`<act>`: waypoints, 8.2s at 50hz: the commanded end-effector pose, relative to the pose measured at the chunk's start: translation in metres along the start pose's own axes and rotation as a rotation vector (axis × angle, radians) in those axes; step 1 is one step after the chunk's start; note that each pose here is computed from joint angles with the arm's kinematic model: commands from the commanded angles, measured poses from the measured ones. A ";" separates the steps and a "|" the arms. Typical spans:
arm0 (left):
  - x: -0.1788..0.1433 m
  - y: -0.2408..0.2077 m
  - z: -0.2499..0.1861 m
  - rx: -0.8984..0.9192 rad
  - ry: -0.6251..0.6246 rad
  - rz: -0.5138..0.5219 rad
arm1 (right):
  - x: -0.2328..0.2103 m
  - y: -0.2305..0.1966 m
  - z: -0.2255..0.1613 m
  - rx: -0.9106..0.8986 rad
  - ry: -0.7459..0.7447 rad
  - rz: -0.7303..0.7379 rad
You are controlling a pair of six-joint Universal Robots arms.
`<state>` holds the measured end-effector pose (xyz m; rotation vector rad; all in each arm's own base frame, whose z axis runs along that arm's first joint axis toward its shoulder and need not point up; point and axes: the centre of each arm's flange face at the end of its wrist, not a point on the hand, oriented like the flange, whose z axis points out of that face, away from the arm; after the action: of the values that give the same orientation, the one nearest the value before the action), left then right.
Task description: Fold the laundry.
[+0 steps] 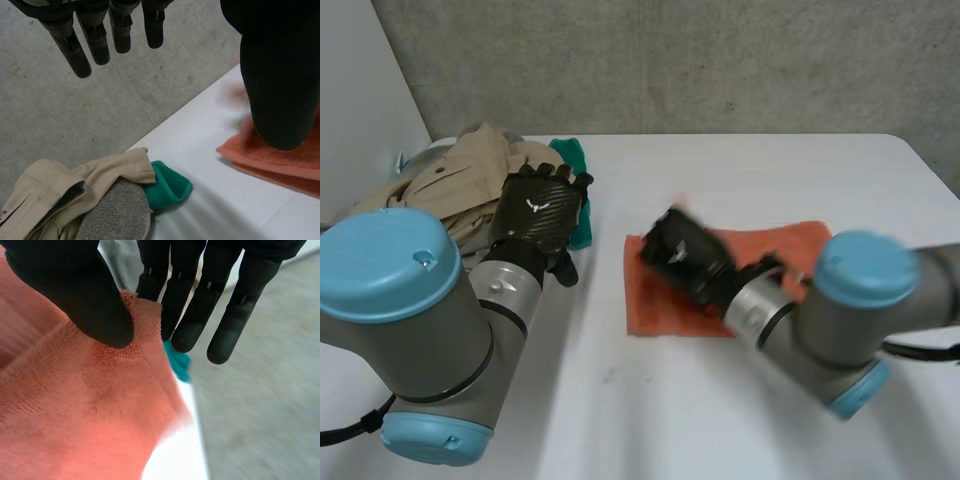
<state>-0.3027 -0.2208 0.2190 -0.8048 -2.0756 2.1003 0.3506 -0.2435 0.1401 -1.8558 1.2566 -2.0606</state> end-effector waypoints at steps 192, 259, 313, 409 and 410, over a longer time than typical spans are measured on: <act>0.063 -0.081 0.001 0.132 0.428 -0.148 | 0.181 0.245 -0.050 -0.366 1.001 1.131; 0.071 -0.033 -0.024 -0.012 0.464 -0.168 | 0.155 0.220 -0.069 -0.668 0.485 0.536; -0.043 -0.065 -0.020 0.180 0.134 -0.260 | 0.150 0.005 -0.070 -0.453 0.228 0.751; -0.074 -0.212 0.054 0.695 -0.096 0.085 | 0.260 -0.064 -0.048 0.125 0.678 0.530; -0.073 -0.213 0.053 0.700 -0.096 0.084 | 0.258 -0.065 -0.051 0.119 0.673 0.533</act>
<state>-0.3289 -0.2813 0.4132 -0.7553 -1.3062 2.5879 0.2800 -0.3510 0.3621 -0.6323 1.5478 -2.3676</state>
